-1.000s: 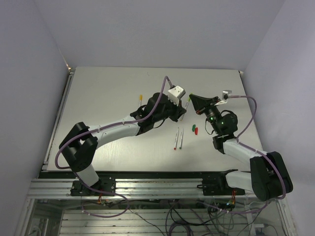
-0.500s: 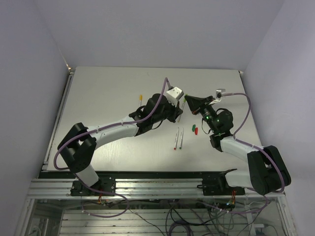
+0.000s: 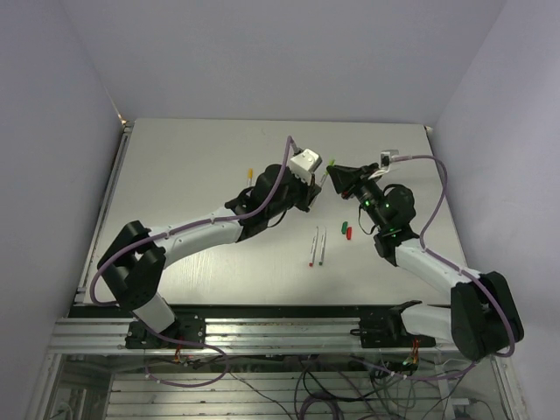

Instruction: Insert the pens into the pen caps

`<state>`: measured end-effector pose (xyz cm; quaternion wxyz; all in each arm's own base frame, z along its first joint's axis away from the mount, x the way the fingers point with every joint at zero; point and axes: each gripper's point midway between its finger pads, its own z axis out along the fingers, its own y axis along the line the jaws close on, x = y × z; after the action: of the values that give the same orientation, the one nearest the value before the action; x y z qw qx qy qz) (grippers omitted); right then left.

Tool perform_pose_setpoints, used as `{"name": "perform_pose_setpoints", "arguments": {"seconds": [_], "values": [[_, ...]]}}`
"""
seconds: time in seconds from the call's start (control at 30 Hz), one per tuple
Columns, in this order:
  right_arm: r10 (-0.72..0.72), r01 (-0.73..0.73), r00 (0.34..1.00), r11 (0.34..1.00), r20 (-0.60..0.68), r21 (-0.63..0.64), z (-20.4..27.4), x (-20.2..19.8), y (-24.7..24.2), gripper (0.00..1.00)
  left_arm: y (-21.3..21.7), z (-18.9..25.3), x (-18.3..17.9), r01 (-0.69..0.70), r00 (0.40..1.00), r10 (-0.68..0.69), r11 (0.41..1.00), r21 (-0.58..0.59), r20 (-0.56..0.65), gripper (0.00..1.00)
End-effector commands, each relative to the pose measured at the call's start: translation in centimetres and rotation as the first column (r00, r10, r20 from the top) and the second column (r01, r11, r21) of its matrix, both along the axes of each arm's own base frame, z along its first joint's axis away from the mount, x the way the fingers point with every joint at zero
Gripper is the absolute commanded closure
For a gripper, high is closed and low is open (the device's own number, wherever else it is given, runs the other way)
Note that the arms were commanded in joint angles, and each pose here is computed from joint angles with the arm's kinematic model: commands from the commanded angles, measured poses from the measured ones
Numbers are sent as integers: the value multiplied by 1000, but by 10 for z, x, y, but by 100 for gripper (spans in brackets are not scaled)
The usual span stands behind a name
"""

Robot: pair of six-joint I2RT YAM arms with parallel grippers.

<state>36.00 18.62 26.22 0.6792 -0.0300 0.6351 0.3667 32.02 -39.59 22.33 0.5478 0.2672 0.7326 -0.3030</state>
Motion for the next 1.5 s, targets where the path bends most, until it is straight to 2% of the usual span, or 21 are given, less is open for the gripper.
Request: {"name": "perform_pose_setpoints", "arguments": {"seconds": [0.0,0.07,0.17,0.37,0.6,0.8,1.3,1.47], "values": [[-97,95,995,992,-28,-81,2,0,-15,66,9,18,20,-92,992,95,995,-36,83,93],[-142,142,990,988,11,-68,21,-2,-24,58,10,-8,25,-113,992,111,993,30,53,93],[-196,196,981,977,8,-81,31,-5,-36,52,13,-34,34,-153,988,152,983,105,21,93],[-309,300,948,947,-76,-116,14,-11,-61,51,36,-70,60,-272,959,284,933,236,-15,93],[-459,415,858,883,-228,-219,-30,-13,-90,51,76,-114,91,-365,902,424,852,375,-86,93],[-459,400,844,883,-277,-245,-46,-14,-89,51,73,-154,99,-324,888,429,840,435,-167,93],[-438,372,833,896,-338,-243,-68,-17,-84,51,88,-192,119,-362,842,511,773,521,-172,93],[-440,370,822,895,-362,-248,-76,-17,-84,51,90,-202,123,-374,829,534,751,545,-168,86]]}}
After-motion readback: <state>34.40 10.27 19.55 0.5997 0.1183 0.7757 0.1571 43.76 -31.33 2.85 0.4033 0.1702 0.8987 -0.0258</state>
